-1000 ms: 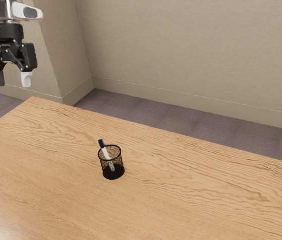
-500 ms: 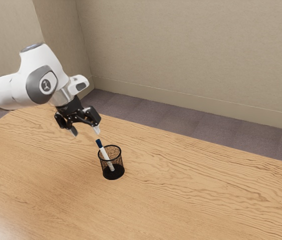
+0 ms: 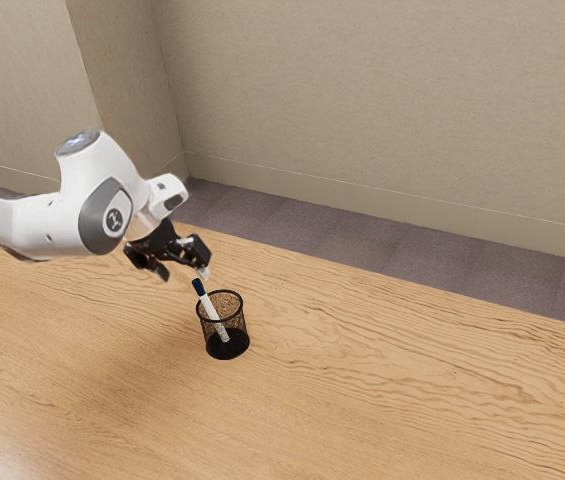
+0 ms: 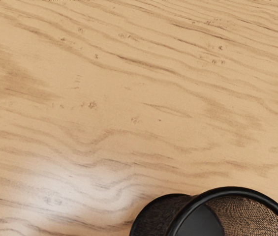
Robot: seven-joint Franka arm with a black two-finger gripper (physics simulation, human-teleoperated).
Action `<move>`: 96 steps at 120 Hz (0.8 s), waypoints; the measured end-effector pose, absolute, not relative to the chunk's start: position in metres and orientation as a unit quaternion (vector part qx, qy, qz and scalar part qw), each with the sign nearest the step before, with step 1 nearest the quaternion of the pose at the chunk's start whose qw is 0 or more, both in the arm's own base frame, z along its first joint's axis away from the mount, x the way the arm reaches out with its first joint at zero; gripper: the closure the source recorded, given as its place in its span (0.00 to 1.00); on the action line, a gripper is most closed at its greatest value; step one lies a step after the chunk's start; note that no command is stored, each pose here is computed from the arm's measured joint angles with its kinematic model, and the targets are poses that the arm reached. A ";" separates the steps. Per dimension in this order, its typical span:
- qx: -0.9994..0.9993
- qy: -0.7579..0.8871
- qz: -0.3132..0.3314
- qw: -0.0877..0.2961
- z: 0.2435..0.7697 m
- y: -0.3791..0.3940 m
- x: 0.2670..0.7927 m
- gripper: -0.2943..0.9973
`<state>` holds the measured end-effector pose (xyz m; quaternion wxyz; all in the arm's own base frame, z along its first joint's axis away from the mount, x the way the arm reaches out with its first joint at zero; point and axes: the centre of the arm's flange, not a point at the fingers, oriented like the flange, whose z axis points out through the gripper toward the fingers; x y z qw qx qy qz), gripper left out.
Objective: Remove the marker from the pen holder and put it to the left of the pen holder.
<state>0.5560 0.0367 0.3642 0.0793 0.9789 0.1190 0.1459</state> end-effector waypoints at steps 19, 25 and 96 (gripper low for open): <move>0.980 0.109 0.145 0.079 0.357 0.032 0.558 0.42; 0.981 0.104 0.141 0.080 0.354 0.029 0.558 0.45; 0.984 0.073 0.137 0.085 0.351 0.010 0.562 0.66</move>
